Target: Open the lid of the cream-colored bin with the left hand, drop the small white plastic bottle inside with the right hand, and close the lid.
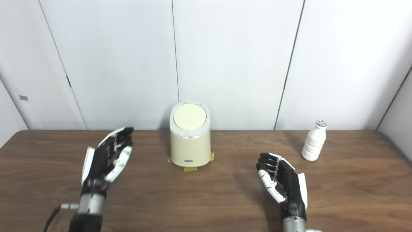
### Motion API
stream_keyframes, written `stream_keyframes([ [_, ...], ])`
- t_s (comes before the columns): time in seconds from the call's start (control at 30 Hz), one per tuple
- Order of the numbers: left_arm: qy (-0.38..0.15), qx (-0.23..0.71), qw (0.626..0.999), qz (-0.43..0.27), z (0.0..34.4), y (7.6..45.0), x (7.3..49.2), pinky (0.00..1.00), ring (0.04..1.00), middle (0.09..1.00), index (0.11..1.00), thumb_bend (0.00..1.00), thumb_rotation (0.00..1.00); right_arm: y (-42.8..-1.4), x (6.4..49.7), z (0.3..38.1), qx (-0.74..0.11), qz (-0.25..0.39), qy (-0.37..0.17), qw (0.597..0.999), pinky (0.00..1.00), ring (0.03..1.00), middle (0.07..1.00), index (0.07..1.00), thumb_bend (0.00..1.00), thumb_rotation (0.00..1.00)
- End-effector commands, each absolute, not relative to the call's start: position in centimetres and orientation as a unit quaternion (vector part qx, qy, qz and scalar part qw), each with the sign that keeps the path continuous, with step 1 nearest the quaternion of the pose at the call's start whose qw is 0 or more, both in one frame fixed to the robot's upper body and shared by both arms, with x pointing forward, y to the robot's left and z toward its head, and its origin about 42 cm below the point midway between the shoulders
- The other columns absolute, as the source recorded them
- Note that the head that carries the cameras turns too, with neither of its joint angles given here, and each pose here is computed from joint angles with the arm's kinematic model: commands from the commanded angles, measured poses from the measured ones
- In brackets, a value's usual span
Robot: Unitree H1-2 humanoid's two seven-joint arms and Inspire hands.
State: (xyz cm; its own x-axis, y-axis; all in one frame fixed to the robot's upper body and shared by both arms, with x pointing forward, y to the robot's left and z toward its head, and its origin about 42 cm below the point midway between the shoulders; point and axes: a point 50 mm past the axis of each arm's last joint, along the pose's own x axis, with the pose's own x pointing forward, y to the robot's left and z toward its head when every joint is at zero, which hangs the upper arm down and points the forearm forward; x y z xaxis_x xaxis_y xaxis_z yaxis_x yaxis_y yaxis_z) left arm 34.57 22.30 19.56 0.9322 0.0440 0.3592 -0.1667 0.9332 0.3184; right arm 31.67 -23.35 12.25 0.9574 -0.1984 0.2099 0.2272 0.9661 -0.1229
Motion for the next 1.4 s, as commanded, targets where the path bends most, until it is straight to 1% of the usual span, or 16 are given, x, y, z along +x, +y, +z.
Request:
stream_keyframes([
  [0.0,-0.214,0.198,0.955,0.046,24.6,21.2,36.8,0.75,0.835,0.853,0.822,0.55,0.53,-22.4,32.4,12.6,-0.068,-0.102,-0.116,0.986,0.54,0.616,0.635,0.629,0.23,0.44],
  [0.07,-0.197,0.226,0.953,0.048,26.5,20.6,38.0,0.78,0.856,0.873,0.842,0.61,0.53,-22.4,32.5,12.6,-0.067,-0.101,-0.117,0.986,0.55,0.617,0.636,0.629,0.23,0.45],
  [0.13,-0.177,0.258,0.948,0.063,28.4,19.8,39.2,0.76,0.854,0.88,0.869,0.77,0.5,-22.4,32.5,12.5,-0.062,-0.101,-0.117,0.986,0.54,0.619,0.637,0.629,0.23,0.45],
  [0.23,-0.158,0.297,0.939,0.077,30.3,18.8,40.4,0.74,0.856,0.892,0.884,0.85,0.49,-22.3,32.6,12.4,-0.06,-0.099,-0.119,0.986,0.54,0.618,0.636,0.628,0.23,0.45],
  [0.3,-0.153,0.313,0.934,0.083,31.5,18.0,41.3,0.75,0.875,0.924,0.906,0.88,0.5,-22.3,32.6,12.4,-0.06,-0.098,-0.12,0.986,0.54,0.616,0.637,0.629,0.23,0.46],
  [0.47,-0.149,0.344,0.923,0.093,33.0,16.2,43.1,0.69,0.852,0.936,0.932,0.89,0.49,-22.2,32.6,12.2,-0.062,-0.096,-0.118,0.986,0.53,0.619,0.641,0.632,0.23,0.44],
  [0.57,-0.137,0.366,0.915,0.1,33.5,15.4,44.3,0.67,0.859,0.935,0.921,0.89,0.48,-22.1,32.6,12.3,-0.062,-0.097,-0.116,0.986,0.53,0.615,0.638,0.632,0.23,0.44],
  [0.67,-0.121,0.369,0.916,0.104,33.4,14.8,45.3,0.67,0.885,0.947,0.916,0.91,0.45,-22.0,32.6,12.3,-0.061,-0.098,-0.116,0.987,0.53,0.617,0.64,0.633,0.24,0.45],
  [0.7,-0.118,0.374,0.914,0.103,33.3,14.6,45.6,0.7,0.902,0.957,0.92,0.91,0.44,-22.0,32.6,12.3,-0.059,-0.097,-0.116,0.987,0.54,0.618,0.641,0.633,0.24,0.45],
  [0.73,-0.116,0.378,0.913,0.102,33.1,14.5,45.8,0.8,0.925,0.97,0.924,0.92,0.42,-22.0,32.6,12.3,-0.058,-0.097,-0.117,0.987,0.54,0.619,0.642,0.634,0.23,0.44],
  [0.8,-0.114,0.386,0.91,0.099,32.9,14.2,46.2,0.86,0.942,0.977,0.925,0.92,0.41,-22.0,32.7,12.2,-0.056,-0.097,-0.118,0.987,0.55,0.619,0.643,0.633,0.23,0.43],
  [0.83,-0.113,0.388,0.91,0.097,32.7,14.1,46.4,0.92,0.963,0.983,0.929,0.93,0.39,-22.0,32.7,12.2,-0.054,-0.097,-0.118,0.987,0.54,0.617,0.642,0.632,0.23,0.42],
  [0.87,-0.111,0.389,0.909,0.096,32.6,14.0,46.5,0.95,0.971,0.983,0.929,0.93,0.37,-21.9,32.7,12.2,-0.054,-0.098,-0.118,0.987,0.54,0.617,0.642,0.631,0.23,0.41],
  [1.03,-0.094,0.393,0.91,0.095,31.3,13.6,47.1,0.99,0.998,0.993,0.934,0.93,0.27,-21.9,32.7,12.3,-0.051,-0.096,-0.119,0.987,0.54,0.622,0.646,0.633,0.23,0.43],
  [1.17,-0.087,0.405,0.905,0.094,30.6,13.5,47.1,1.0,1.0,1.0,0.941,0.94,0.28,-21.9,32.7,12.4,-0.054,-0.096,-0.119,0.987,0.53,0.622,0.646,0.633,0.23,0.44],
  [1.37,-0.084,0.412,0.903,0.09,30.2,13.2,47.3,1.0,1.0,1.0,0.936,0.92,0.26,-21.9,32.6,12.5,-0.056,-0.098,-0.117,0.987,0.53,0.621,0.644,0.634,0.25,0.46],
])
